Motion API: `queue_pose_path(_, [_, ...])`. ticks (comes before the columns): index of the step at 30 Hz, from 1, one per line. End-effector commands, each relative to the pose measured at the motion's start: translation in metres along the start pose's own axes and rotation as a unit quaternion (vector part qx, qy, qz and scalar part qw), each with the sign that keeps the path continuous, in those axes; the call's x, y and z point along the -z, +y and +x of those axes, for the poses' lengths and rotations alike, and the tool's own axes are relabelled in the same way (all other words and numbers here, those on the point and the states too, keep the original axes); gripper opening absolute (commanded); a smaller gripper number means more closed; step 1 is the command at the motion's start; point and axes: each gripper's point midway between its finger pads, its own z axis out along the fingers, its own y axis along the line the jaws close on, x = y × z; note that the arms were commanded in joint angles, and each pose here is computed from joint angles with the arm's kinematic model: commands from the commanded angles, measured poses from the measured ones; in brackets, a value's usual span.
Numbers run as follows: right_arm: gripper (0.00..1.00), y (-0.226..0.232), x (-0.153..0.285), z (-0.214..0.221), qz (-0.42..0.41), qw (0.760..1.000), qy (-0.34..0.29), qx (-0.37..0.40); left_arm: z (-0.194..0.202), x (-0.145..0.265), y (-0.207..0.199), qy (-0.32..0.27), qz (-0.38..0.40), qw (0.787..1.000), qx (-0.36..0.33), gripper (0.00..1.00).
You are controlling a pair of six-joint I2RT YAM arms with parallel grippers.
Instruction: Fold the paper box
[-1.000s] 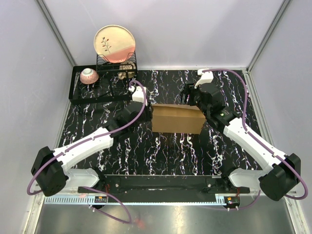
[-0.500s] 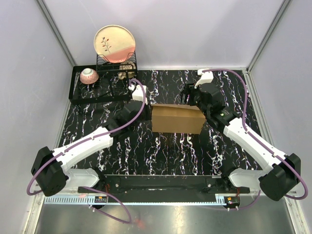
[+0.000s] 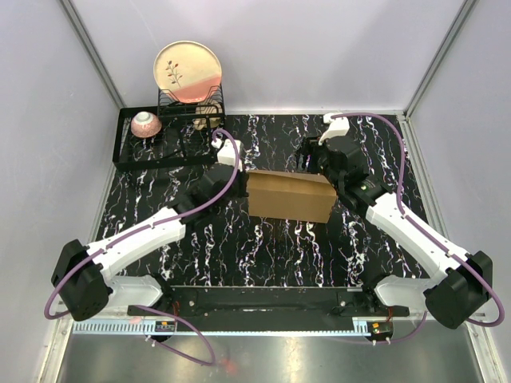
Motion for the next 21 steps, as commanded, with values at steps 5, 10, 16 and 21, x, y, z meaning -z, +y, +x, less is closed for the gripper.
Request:
queue_pose_path(5, [0.67, 0.0, 0.006, -0.01, -0.001, 1.0, -0.022, -0.006, -0.003, -0.005, -0.009, -0.014, 0.022, 1.0, 0.015, 0.0])
queue_pose_path(10, [0.67, -0.002, 0.005, -0.007, 0.002, 1.0, -0.02, -0.006, 0.016, -0.008, -0.005, 0.003, 0.018, 1.0, 0.02, 0.0])
queue_pose_path(16, [0.67, -0.002, 0.004, -0.006, 0.003, 1.0, -0.019, -0.006, 0.03, -0.007, -0.001, 0.011, 0.014, 1.0, 0.024, 0.0])
queue_pose_path(21, [0.66, -0.002, 0.004, -0.006, 0.002, 1.0, -0.019, -0.006, 0.042, -0.007, 0.004, 0.015, 0.007, 1.0, 0.026, 0.0])
